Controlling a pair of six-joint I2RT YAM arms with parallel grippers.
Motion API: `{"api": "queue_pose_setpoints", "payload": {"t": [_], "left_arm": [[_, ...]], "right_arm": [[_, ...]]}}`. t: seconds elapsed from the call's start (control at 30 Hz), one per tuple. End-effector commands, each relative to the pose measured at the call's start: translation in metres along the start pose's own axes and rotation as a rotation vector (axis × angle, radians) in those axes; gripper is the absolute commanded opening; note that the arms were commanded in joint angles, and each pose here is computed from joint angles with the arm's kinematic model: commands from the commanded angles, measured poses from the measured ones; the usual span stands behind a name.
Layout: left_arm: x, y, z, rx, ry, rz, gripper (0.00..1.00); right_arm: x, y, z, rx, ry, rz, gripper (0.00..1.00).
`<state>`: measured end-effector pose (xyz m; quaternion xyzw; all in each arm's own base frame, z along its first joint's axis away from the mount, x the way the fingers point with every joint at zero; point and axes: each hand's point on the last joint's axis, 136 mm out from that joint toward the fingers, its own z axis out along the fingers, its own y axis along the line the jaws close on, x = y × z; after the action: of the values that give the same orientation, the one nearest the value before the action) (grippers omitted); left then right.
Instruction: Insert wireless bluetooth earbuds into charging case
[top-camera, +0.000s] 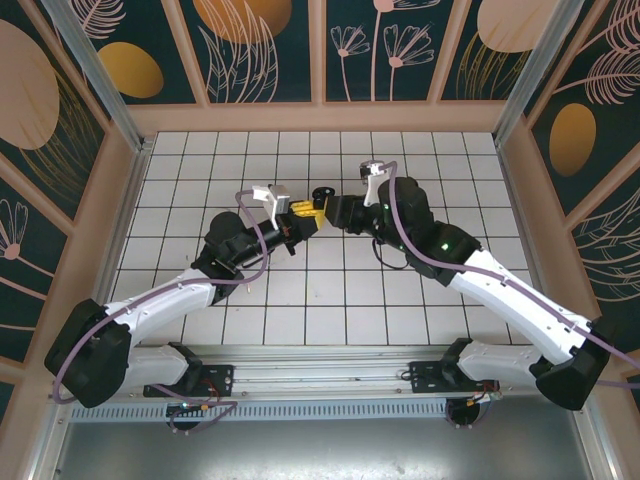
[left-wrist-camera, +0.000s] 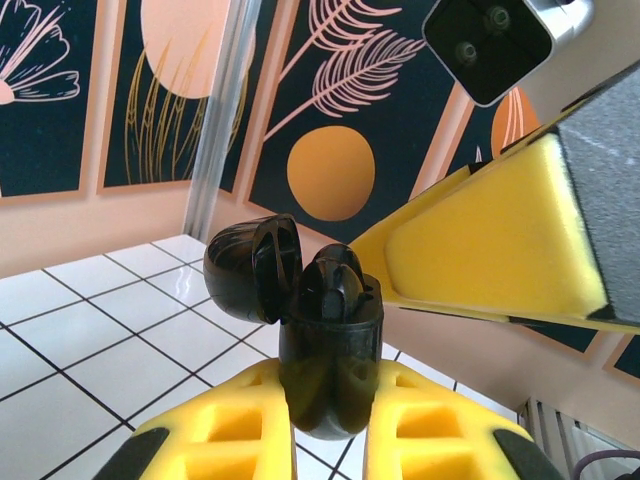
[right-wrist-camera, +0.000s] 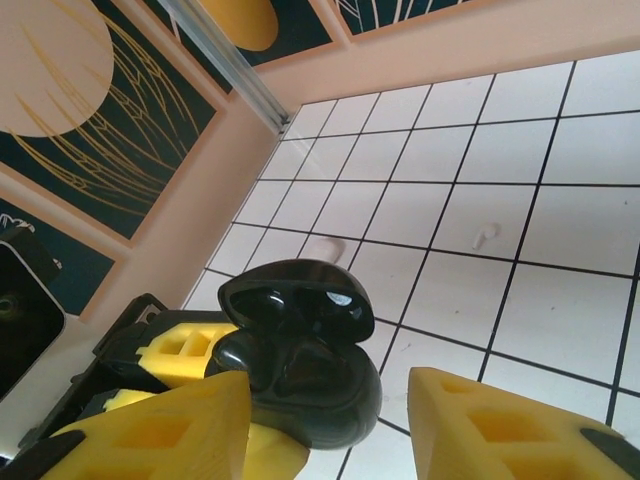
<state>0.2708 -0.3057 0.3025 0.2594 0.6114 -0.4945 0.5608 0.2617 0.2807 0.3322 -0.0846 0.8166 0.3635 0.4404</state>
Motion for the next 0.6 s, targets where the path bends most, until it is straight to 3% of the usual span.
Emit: {"api": "queue_pose_setpoints", "payload": {"t": [0.0,0.2,0.57], "left_arm": [[-0.023,-0.007,0.003,0.030,-0.066,0.021,0.00],[-0.022,-0.015,0.006,0.076,-0.024,0.033,0.00],[-0.023,-0.031,0.009,0.167,0.016,0.037,0.00]], "right_arm": [[-0.028,0.011,-0.025,-0.008,-0.087,0.001,0.49],[-0.054,-0.004,-0.044,0.021,-0.107,0.050,0.60],[-0.053,-0.006,-0.042,-0.254,0.014,0.198,0.63]]}}
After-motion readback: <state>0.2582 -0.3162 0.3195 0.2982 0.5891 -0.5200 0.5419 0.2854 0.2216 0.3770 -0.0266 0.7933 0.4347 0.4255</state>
